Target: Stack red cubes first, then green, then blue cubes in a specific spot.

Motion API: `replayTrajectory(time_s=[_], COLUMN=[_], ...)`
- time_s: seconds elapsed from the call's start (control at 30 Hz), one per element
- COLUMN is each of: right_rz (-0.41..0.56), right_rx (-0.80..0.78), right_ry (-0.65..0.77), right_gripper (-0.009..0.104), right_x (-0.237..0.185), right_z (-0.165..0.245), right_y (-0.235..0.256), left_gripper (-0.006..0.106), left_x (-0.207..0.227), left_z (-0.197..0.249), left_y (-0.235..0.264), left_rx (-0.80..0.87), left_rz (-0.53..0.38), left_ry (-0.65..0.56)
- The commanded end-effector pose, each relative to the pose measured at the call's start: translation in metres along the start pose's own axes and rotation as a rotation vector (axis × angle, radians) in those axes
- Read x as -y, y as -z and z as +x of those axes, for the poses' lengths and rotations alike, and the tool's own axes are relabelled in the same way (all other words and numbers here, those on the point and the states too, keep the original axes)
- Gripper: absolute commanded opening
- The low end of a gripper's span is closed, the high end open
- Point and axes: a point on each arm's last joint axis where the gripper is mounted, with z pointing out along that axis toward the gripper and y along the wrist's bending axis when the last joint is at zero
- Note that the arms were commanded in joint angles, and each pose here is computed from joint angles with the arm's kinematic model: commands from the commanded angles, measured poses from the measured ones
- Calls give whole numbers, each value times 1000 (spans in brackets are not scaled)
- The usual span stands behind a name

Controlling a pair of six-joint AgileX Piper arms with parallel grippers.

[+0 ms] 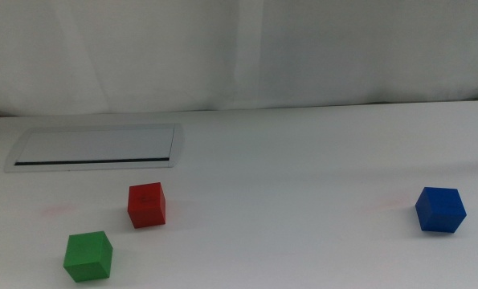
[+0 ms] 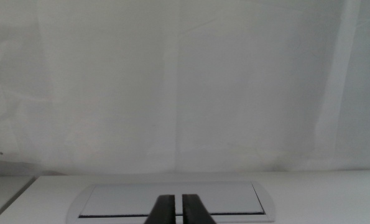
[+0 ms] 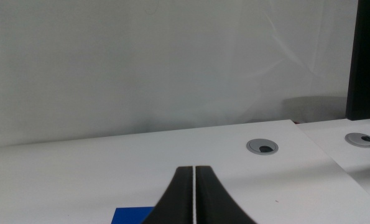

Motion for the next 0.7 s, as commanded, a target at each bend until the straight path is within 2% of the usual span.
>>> replayTrajectory(time_s=[0.0,0.07,0.1,0.13,0.2,0.23,0.27,0.3,0.67], right_rz=[9,9,12,13,17,17,18,19,22], right_rx=[-32,-28,-16,-9,0,0,0,0,16], right_ry=[12,12,-12,-45,-104,-114,-124,-140,-148], right_gripper=[4,15,38,50,83,96,103,103,103], right_x=[1,1,1,1,1,2,2,2,2], right_z=[13,13,12,11,10,10,10,10,9], right_y=[-1,-1,-1,-1,-1,-1,-1,-1,-1], left_gripper=[4,11,22,32,55,69,85,93,93], left_x=[0,0,0,0,0,0,1,1,1], left_z=[12,12,12,11,9,8,7,6,2], left_y=[0,0,0,-1,-1,0,0,0,0], left_rx=[-24,-22,-20,-15,7,26,38,40,60], left_rz=[1,1,2,2,5,8,11,11,15], left_ry=[3,3,3,8,64,105,119,129,168])
